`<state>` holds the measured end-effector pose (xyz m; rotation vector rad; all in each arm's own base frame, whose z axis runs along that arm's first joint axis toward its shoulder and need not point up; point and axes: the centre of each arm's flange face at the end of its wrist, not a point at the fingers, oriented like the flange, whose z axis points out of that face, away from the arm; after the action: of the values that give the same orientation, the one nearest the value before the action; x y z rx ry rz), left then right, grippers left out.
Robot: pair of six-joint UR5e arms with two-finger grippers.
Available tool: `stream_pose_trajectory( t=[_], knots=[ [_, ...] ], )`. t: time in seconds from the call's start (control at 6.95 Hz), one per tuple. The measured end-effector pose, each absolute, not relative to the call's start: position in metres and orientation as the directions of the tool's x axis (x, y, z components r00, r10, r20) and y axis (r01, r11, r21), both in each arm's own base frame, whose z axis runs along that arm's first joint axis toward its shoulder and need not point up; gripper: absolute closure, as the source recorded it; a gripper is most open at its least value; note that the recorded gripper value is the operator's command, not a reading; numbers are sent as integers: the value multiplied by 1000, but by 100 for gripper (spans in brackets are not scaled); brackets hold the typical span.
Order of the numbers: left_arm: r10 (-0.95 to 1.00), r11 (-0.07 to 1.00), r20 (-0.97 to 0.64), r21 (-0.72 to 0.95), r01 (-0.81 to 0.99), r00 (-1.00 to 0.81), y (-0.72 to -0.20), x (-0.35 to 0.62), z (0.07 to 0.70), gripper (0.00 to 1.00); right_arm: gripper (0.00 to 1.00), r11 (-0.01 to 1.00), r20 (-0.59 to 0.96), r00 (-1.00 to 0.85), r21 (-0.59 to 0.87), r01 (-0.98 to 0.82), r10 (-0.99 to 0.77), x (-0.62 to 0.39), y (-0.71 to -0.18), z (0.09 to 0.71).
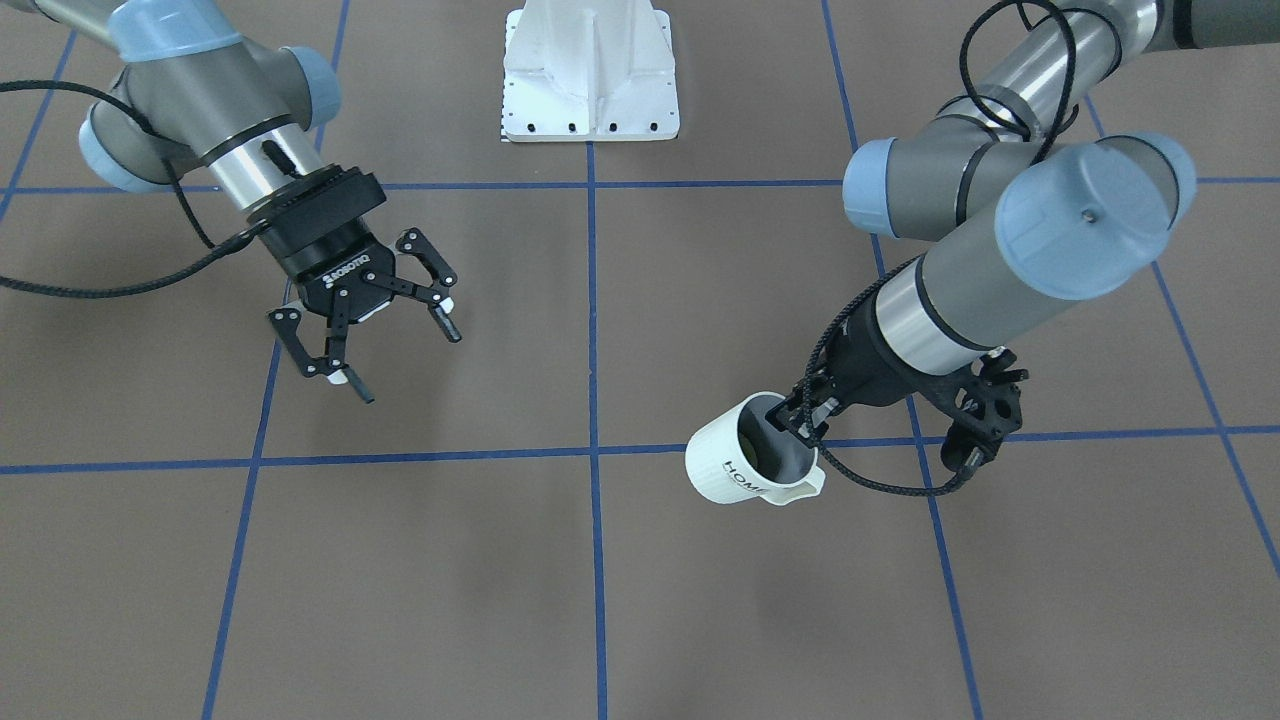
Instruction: Left arm hands cup to right arm to dump lemon
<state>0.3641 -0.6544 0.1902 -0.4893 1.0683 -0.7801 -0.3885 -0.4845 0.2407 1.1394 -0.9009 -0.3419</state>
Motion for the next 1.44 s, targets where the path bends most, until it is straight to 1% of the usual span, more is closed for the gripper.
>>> stream_pose_trajectory(
  t=[0.29,0.58,1.15,1.44],
  knots=[
    [-765,642,-578,-719,265,285,-659,379,174,100,1,380,436,601,896,-227,-670,-426,-456,212],
    [-756,650,-584,-723,235,295,-661,391,154,100,1,371,429,608,900,-227,-668,-446,-443,205],
    [-717,678,-609,-723,132,339,-631,438,107,100,1,369,415,636,905,-213,-650,-460,-444,209],
    [-698,688,-619,-719,98,361,-613,461,99,100,1,371,417,636,904,-214,-649,-461,-445,209]
  ],
)
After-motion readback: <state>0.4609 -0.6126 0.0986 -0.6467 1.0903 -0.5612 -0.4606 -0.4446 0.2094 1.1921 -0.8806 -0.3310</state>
